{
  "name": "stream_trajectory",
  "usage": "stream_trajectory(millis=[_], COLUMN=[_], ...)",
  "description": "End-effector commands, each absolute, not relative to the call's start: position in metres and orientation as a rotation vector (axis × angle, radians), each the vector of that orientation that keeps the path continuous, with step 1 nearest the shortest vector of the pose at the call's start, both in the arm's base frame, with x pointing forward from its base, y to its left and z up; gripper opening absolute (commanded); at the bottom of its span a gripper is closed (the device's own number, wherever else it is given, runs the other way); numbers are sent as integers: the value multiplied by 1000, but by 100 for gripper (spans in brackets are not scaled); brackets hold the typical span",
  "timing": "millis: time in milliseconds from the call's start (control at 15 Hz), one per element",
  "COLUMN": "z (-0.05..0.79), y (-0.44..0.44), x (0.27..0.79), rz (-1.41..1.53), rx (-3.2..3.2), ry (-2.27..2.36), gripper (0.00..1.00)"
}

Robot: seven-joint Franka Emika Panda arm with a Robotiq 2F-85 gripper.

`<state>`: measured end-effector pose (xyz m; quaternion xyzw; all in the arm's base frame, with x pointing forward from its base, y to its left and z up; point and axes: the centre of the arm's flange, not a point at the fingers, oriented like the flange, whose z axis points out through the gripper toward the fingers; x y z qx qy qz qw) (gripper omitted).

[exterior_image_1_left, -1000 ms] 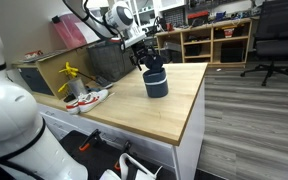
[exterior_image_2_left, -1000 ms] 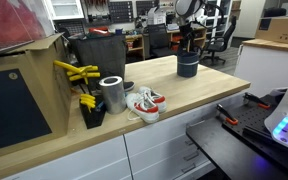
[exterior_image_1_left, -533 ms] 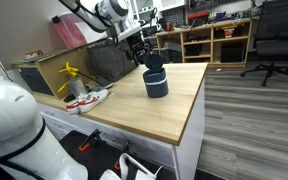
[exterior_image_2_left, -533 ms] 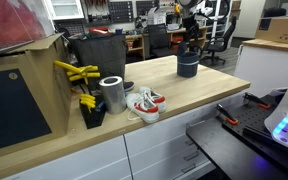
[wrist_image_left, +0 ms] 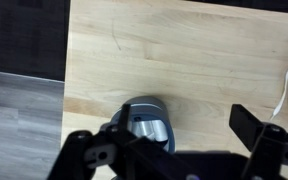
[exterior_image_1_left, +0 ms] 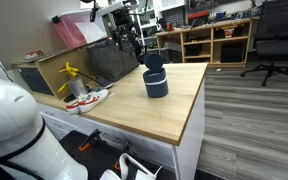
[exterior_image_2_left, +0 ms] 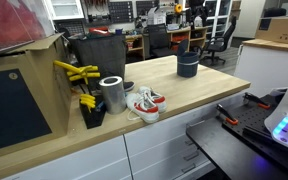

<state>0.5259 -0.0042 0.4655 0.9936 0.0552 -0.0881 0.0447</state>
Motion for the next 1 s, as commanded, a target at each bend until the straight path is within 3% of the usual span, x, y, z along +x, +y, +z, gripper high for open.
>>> stream_trajectory(millis=[0,933], z=[499,530], y=[5,29], x=[531,531], rz=[-270,-123], rx=[3066,3054], ry=[0,-123], gripper=[100,100])
